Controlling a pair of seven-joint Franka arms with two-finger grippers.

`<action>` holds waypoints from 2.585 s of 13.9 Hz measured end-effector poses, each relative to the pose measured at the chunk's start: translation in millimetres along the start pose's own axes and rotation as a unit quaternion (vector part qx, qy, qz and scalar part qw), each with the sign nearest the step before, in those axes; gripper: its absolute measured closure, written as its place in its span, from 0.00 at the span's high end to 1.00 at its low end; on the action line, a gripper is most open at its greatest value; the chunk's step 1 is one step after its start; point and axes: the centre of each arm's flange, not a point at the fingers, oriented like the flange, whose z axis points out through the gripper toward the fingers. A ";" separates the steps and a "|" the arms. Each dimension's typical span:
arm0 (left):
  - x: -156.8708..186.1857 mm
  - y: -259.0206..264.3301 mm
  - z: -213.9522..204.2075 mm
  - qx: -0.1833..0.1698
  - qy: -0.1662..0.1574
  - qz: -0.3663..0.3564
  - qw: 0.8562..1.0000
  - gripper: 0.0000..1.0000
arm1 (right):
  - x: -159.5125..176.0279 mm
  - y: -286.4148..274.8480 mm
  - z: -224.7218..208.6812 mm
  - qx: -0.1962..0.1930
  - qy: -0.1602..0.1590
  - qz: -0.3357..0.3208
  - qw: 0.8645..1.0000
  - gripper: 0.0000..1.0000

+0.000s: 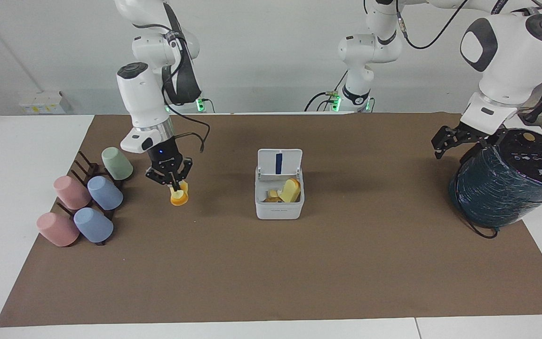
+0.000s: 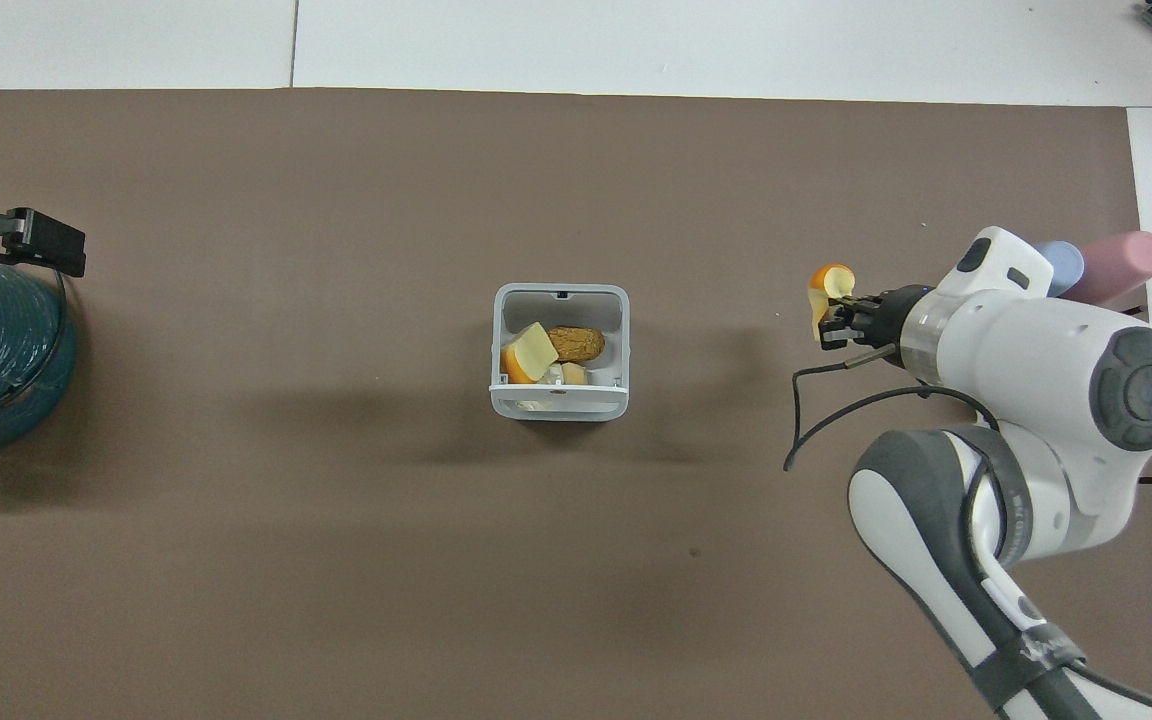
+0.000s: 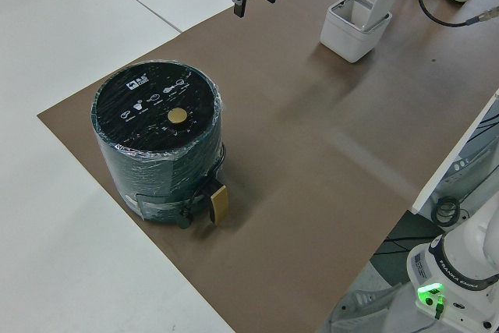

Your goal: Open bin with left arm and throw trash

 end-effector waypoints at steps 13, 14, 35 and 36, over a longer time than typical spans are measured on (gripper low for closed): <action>0.8 48.1 1.6 -0.026 0.025 0.032 0.999 1.00 | 43.1 -180.3 35.5 0.053 -0.035 0.290 0.955 0.06; 0.9 49.7 1.2 -0.029 0.026 0.032 0.999 1.00 | 44.3 -191.7 40.4 0.055 -0.038 0.301 0.951 0.06; 1.5 47.9 1.8 -0.030 0.030 0.030 0.999 1.00 | 41.6 -220.0 32.4 0.024 -0.097 0.334 0.937 1.00; 1.4 47.9 1.8 -0.030 0.030 0.030 0.999 1.00 | 43.2 -214.6 27.1 0.023 -0.095 0.331 0.939 1.00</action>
